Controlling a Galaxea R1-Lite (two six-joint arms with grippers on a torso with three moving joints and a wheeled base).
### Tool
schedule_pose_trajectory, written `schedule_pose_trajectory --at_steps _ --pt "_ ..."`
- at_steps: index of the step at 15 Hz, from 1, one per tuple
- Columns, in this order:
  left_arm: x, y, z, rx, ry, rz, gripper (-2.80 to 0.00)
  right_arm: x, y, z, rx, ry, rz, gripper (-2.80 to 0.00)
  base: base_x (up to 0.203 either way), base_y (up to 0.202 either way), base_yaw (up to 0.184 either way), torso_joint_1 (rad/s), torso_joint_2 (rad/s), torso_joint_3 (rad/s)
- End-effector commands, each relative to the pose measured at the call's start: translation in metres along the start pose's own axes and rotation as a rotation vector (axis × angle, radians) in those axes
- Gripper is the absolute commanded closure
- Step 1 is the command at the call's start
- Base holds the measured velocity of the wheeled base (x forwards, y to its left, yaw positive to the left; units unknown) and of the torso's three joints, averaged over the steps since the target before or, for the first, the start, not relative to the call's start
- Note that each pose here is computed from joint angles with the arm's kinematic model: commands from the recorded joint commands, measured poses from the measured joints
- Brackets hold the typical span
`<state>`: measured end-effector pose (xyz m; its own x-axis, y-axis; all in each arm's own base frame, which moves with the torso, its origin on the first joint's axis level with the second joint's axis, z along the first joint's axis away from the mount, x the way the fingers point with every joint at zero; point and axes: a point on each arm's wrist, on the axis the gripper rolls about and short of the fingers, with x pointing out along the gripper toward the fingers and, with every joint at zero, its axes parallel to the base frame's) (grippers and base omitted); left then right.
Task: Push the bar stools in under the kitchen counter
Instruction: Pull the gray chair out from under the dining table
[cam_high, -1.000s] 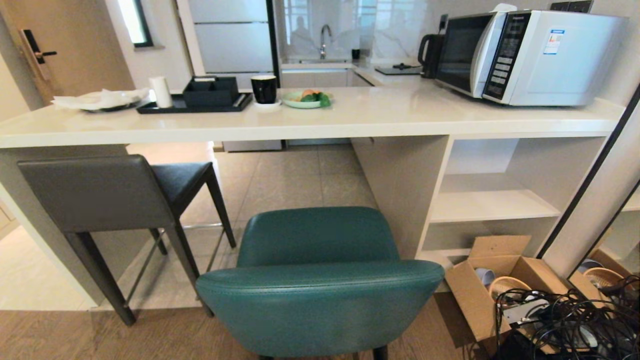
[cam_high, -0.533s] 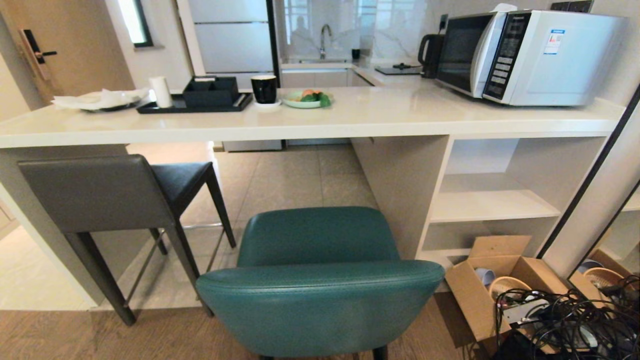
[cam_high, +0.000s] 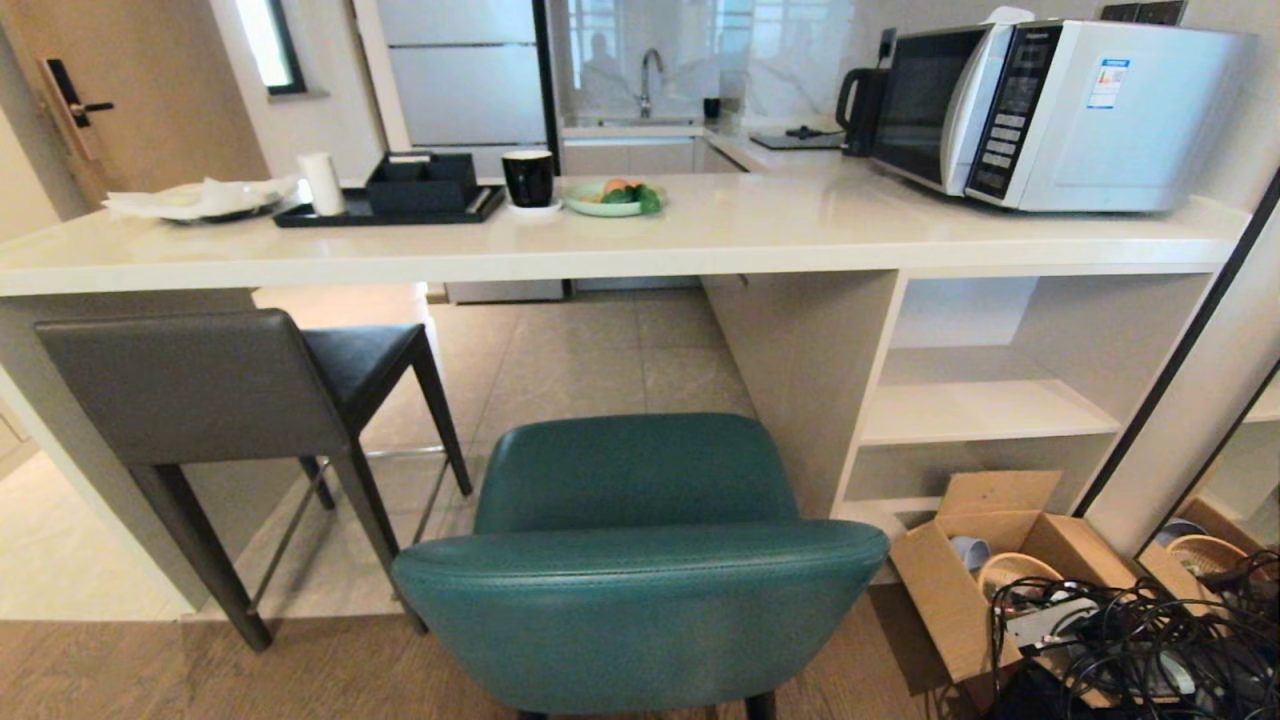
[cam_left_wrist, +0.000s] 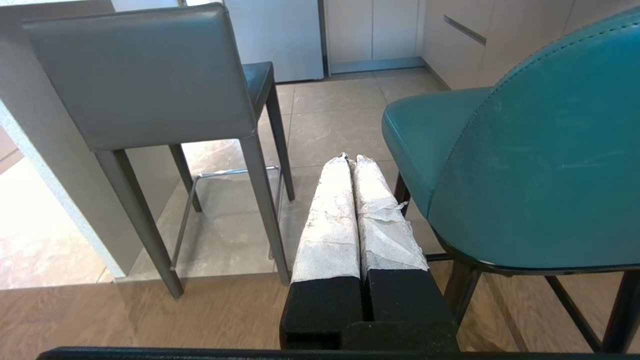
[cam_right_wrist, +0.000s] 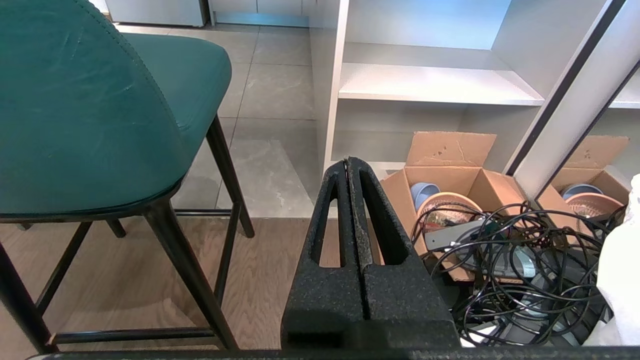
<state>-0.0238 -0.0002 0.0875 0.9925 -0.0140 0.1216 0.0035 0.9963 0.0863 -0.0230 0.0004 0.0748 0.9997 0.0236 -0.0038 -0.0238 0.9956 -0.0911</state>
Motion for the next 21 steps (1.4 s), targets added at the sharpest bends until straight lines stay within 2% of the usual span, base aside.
schedule_pose_trajectory --at_steps 1,4,7,21 --pt "0.0022 -0.0009 -0.0113 -0.002 0.042 -0.002 0.00 0.0003 0.0000 -0.0006 -0.001 0.005 0.001 0.00 0.000 0.000 0.000 0.000 0.00 0.000" --pt "0.0022 -0.0009 -0.0114 -0.011 0.044 -0.002 0.00 0.0003 0.0000 -0.0006 -0.002 0.005 0.001 0.00 -0.021 0.000 -0.001 0.004 0.00 0.001" --pt "0.0022 -0.0009 -0.0114 -0.008 0.044 -0.002 0.00 0.0003 0.0000 -0.0006 -0.001 0.005 0.000 0.00 -0.159 0.000 0.002 0.003 0.00 0.001" --pt "0.0022 -0.0009 -0.0113 -0.022 0.042 -0.001 0.00 0.0003 0.0000 -0.0006 -0.001 0.005 0.000 0.00 0.000 0.009 -0.001 0.000 0.00 0.000"
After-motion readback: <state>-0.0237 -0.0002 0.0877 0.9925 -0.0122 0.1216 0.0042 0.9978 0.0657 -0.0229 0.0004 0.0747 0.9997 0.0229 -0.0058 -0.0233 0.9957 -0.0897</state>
